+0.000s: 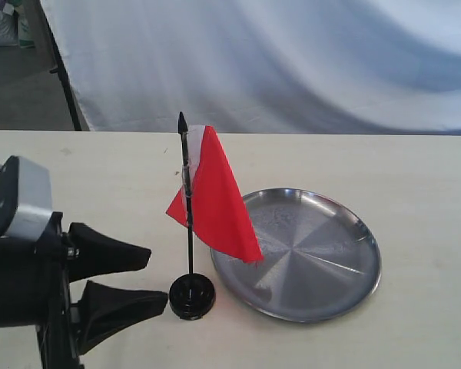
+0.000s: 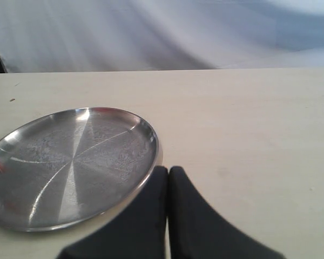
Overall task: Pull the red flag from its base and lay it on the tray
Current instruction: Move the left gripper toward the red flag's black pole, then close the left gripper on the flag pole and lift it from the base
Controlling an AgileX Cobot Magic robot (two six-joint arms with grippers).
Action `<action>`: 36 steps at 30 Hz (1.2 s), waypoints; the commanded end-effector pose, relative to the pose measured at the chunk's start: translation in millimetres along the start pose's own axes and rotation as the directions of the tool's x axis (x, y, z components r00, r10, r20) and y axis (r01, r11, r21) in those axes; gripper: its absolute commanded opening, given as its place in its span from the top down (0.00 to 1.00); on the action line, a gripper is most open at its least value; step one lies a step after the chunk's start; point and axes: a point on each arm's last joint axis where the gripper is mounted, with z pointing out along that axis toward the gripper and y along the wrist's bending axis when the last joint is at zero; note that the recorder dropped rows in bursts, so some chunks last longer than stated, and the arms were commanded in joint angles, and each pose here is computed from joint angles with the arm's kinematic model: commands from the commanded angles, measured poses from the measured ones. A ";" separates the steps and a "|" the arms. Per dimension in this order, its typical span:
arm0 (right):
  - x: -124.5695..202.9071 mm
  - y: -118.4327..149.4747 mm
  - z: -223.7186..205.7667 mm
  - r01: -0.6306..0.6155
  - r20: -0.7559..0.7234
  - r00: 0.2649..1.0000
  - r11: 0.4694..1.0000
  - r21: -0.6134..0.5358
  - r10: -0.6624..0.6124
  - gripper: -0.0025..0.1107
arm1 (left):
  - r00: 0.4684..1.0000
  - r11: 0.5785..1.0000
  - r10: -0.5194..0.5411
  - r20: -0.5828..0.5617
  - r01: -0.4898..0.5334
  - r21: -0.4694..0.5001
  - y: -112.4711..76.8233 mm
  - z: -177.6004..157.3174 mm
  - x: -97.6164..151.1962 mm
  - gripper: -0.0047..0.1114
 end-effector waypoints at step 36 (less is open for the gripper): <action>0.1 -0.3 -0.2 0.010 0.010 1.000 1.000 0.003 -0.010 0.98 | 0.949 0.989 -0.147 -0.281 0.131 -0.075 97.4 130.0 30.1 0.50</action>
